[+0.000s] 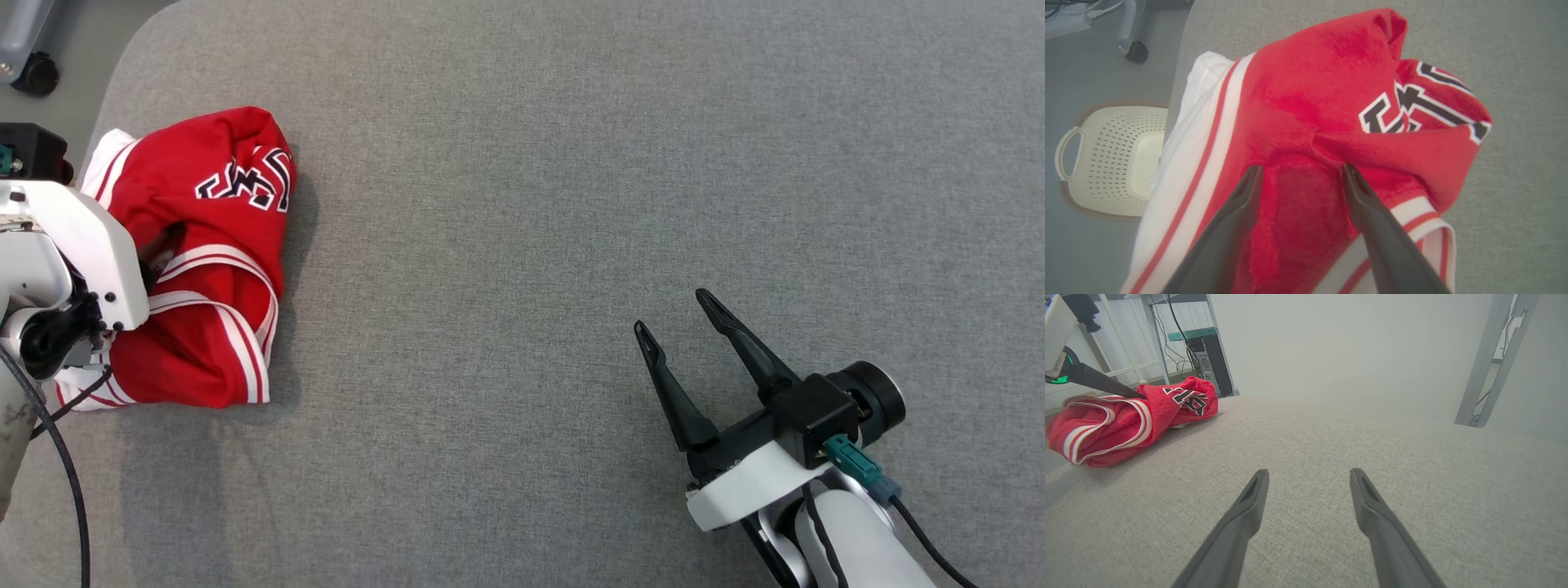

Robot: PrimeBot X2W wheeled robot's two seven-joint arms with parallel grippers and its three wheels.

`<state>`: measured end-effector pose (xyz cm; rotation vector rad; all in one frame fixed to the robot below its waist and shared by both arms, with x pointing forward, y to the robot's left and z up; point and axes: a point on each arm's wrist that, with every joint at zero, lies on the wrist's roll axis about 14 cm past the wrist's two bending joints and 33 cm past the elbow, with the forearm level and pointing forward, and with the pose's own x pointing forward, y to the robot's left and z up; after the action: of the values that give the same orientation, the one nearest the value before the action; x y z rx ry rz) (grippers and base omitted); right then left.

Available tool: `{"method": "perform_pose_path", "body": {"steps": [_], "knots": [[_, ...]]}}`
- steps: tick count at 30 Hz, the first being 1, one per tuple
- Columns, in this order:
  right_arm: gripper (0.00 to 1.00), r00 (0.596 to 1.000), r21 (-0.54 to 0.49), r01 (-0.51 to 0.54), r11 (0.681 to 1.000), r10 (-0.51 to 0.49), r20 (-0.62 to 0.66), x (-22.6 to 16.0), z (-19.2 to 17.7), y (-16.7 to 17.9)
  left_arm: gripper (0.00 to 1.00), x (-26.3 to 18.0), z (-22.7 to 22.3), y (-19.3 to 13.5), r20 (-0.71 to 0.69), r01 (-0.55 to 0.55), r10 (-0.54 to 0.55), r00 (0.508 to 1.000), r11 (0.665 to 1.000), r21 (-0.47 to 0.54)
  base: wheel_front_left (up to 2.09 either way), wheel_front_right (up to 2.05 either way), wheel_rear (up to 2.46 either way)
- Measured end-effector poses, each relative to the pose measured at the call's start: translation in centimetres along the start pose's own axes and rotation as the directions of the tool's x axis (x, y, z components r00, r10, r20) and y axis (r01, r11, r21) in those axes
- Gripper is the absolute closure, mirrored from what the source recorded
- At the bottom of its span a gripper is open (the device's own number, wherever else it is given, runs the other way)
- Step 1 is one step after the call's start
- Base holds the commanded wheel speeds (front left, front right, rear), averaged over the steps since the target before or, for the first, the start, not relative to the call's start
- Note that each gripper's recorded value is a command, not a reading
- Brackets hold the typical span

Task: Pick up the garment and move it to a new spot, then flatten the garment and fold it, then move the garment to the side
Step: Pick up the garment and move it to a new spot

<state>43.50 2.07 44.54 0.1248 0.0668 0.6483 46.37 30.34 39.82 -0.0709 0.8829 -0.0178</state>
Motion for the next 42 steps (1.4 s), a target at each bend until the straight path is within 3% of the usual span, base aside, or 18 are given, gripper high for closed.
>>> {"method": "perform_pose_path", "body": {"steps": [14,15,16,23,32,38,42], "knots": [[0.00,1.000,0.002,0.019,1.000,-0.019,-0.025,0.1,-1.2,-1.1,0.00,2.5,-2.0,0.8,-0.158,-0.036,0.032,0.987,0.999,-0.021,0.00,0.00,0.00],[0.00,0.999,0.003,0.021,1.000,-0.021,-0.027,0.1,-1.3,-1.2,0.65,2.6,-2.1,0.7,-0.168,-0.034,0.029,0.985,0.999,-0.026,0.00,0.00,0.00],[0.00,0.999,0.004,0.023,1.000,-0.023,-0.030,0.0,-1.4,-1.3,1.00,2.7,-2.1,0.5,-0.174,-0.029,0.024,0.985,0.999,-0.028,0.00,0.00,0.00],[0.00,1.000,-0.001,0.021,1.000,-0.021,-0.023,-0.1,-1.0,-1.1,1.00,2.0,-1.7,0.1,-0.144,-0.017,0.013,0.989,0.999,-0.027,0.00,0.00,0.00],[0.00,1.000,-0.013,0.006,1.000,-0.006,0.007,-0.7,0.7,0.2,1.00,-1.3,2.3,0.3,0.093,-0.017,0.019,0.995,1.000,-0.015,0.00,0.00,0.00],[0.00,1.000,-0.019,-0.003,1.000,0.004,0.025,-1.7,2.0,1.4,1.00,-5.2,5.5,0.6,0.311,-0.024,0.028,0.950,1.000,-0.019,0.00,0.00,0.00],[0.00,0.999,-0.029,-0.011,1.000,0.012,0.040,-2.4,2.9,2.3,1.00,-8.3,7.6,0.5,0.459,-0.018,0.021,0.888,1.000,-0.012,0.00,0.00,0.00]]}}
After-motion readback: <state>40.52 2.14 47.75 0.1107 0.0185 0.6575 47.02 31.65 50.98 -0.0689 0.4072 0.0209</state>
